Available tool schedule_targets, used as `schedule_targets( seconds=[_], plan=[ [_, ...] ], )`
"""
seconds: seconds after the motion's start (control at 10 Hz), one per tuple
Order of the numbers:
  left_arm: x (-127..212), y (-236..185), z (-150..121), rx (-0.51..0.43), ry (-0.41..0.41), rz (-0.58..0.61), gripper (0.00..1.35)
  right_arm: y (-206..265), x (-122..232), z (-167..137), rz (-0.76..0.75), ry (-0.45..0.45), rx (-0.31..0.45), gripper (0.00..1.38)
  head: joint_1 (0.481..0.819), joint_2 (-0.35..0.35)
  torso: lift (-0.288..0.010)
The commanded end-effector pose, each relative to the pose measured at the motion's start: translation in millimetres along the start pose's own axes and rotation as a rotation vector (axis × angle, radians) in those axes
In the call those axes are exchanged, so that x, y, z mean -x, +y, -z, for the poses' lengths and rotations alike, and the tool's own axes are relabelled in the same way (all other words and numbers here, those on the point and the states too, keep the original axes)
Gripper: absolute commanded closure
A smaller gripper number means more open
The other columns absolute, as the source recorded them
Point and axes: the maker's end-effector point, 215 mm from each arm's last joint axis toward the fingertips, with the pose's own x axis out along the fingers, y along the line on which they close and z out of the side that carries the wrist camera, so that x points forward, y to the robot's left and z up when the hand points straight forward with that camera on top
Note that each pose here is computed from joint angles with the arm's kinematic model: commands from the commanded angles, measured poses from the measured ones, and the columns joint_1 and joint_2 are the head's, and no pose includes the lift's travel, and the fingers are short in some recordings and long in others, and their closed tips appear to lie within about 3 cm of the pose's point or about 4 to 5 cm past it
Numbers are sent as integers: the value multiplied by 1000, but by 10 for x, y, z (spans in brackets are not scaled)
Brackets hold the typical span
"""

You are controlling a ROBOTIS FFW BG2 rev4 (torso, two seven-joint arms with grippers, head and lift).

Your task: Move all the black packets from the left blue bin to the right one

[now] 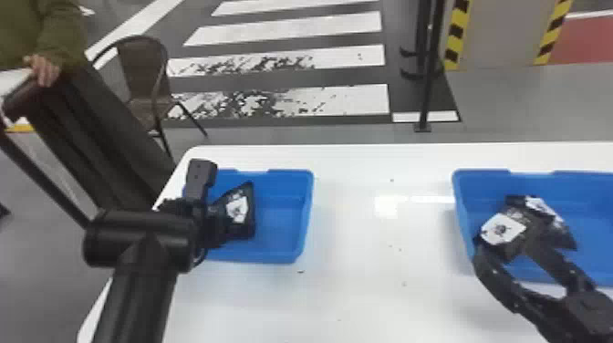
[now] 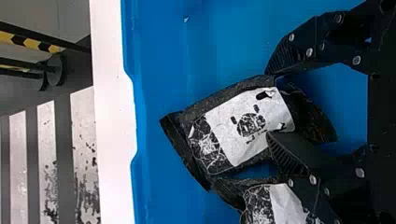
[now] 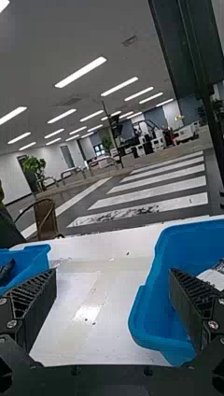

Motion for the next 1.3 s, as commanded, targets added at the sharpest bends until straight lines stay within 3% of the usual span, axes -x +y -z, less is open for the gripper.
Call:
schedule_targets(
  seconds=[0.0,0.1,0.2,0.3,0.5,0.8,1.0,1.2],
  plan=[
    [22,59,-226,-45,-72,-14,822,-4,4,55,-2,10,-18,130,695,209,-140],
    [40,99,-294,-78,-90,-25,872,-10,6,82,-1,14,-25,130,695,210,-140],
    [32,123,-217,-81,-70,-39,1156,-6,7,93,-3,15,-34,131,695,210,-140],
    [35,123,-220,-81,-89,-33,1164,-1,7,97,-5,16,-37,133,695,214,-140],
    [169,-188,-419,-93,-205,56,1164,13,13,102,-10,15,-44,134,695,213,-140],
    [881,-840,-641,-159,-374,136,1164,33,10,30,-16,1,-43,134,695,166,-140],
    [1170,-1399,-694,-228,-428,210,1164,162,-61,-237,-59,-29,-13,134,695,109,-140],
    [1224,-2012,-645,-253,-439,332,1164,445,-220,-511,-133,-67,-5,134,695,63,-140]
  ],
)
